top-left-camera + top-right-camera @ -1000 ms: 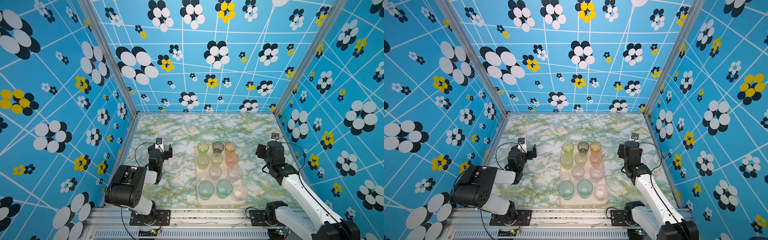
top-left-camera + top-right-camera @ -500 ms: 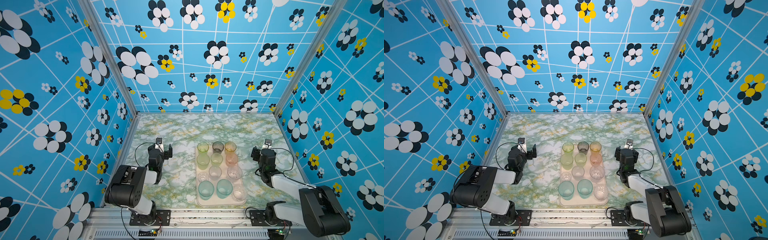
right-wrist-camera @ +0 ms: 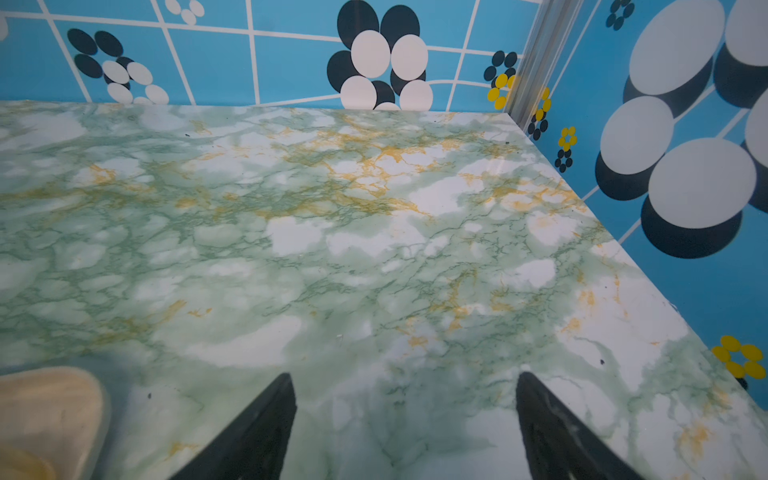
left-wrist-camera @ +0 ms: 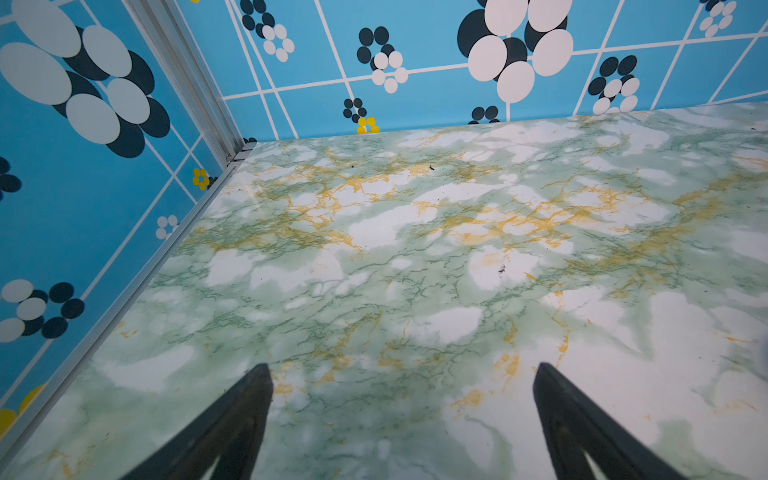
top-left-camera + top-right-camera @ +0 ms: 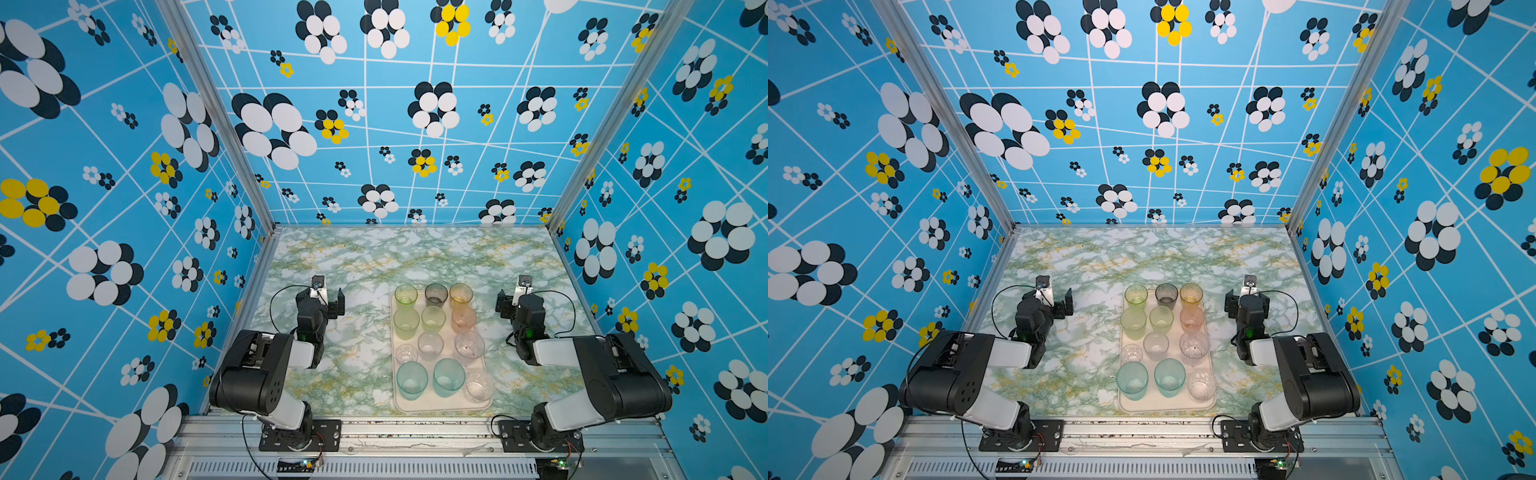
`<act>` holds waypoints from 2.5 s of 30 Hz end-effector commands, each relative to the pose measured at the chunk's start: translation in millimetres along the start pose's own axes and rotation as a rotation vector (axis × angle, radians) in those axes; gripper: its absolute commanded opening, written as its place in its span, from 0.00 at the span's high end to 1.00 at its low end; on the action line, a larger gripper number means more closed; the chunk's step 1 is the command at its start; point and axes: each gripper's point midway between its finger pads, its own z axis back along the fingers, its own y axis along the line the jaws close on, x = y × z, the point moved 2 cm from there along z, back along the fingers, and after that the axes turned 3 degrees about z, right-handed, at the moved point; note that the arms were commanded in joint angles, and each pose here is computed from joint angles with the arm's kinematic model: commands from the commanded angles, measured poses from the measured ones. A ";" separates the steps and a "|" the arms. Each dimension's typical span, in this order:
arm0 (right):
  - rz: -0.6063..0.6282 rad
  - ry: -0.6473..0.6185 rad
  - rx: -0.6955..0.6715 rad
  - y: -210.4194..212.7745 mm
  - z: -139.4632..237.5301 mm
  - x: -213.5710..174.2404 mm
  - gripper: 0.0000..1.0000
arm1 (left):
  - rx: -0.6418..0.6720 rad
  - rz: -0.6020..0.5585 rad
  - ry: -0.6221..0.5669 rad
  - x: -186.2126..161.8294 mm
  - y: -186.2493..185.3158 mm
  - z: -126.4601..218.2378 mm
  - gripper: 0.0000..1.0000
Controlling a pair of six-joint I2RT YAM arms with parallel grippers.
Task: Place the glasses into the tray
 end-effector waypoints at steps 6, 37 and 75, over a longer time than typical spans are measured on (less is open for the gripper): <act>-0.048 -0.029 0.081 3.0 -7.2 10.1 0.01 | -0.011 0.000 0.013 0.3 1.7 -4.3 0.01; -0.049 -0.033 0.081 3.0 -7.3 10.5 0.01 | 0.001 0.031 0.047 0.1 8.1 -10.5 0.01; -0.049 -0.032 0.081 3.0 -7.1 10.1 0.01 | 0.002 0.031 0.047 -0.1 8.4 -10.5 0.01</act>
